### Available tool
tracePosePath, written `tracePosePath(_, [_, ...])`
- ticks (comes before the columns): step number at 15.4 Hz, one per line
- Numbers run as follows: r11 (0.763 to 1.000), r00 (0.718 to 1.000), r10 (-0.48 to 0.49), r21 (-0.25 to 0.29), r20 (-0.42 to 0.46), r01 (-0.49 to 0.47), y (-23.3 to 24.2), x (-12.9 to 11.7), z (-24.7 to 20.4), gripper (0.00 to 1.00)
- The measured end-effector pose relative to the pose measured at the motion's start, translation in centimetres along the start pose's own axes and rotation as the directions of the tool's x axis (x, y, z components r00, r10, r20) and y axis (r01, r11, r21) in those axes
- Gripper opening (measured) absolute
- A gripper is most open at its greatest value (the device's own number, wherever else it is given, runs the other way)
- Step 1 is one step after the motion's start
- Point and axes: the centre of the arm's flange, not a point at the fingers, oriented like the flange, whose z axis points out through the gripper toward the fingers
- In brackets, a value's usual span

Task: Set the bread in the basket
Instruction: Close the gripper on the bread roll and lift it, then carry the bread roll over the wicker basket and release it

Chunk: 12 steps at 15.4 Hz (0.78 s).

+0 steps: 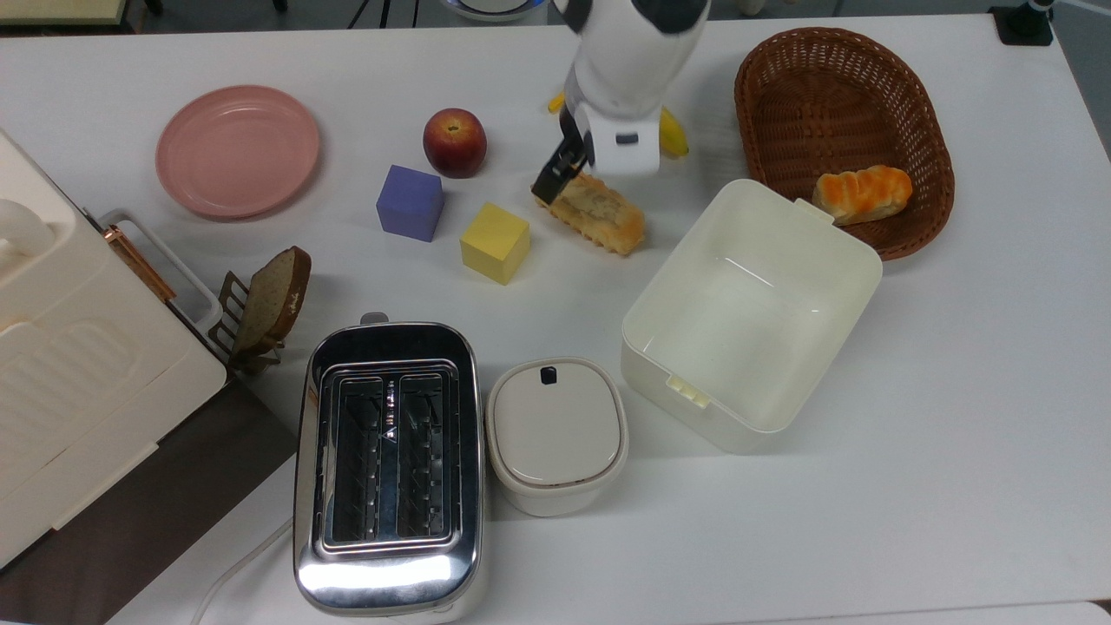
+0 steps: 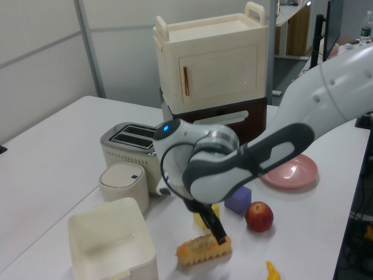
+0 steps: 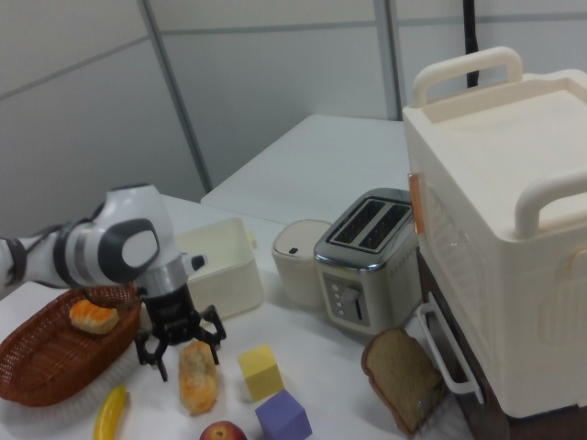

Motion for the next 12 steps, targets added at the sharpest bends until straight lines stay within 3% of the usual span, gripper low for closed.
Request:
tracePosePath(6, [0.992, 0.994, 0.104, -0.079, 0.037, -0.100, 0.0, 3.6, 5.4, 0.94])
tracePosePath(7, [0.989, 0.993, 0.117, -0.090, 0.022, -0.115, -0.2, 4.0, 4.6, 0.88])
tracePosePath(10, [0.981, 0.987, 0.161, -0.102, -0.023, -0.163, -0.1, 3.9, -0.9, 0.55])
tracePosePath(12, [0.977, 0.978, 0.201, -0.061, -0.063, -0.204, -0.1, 2.9, -6.4, 0.54])
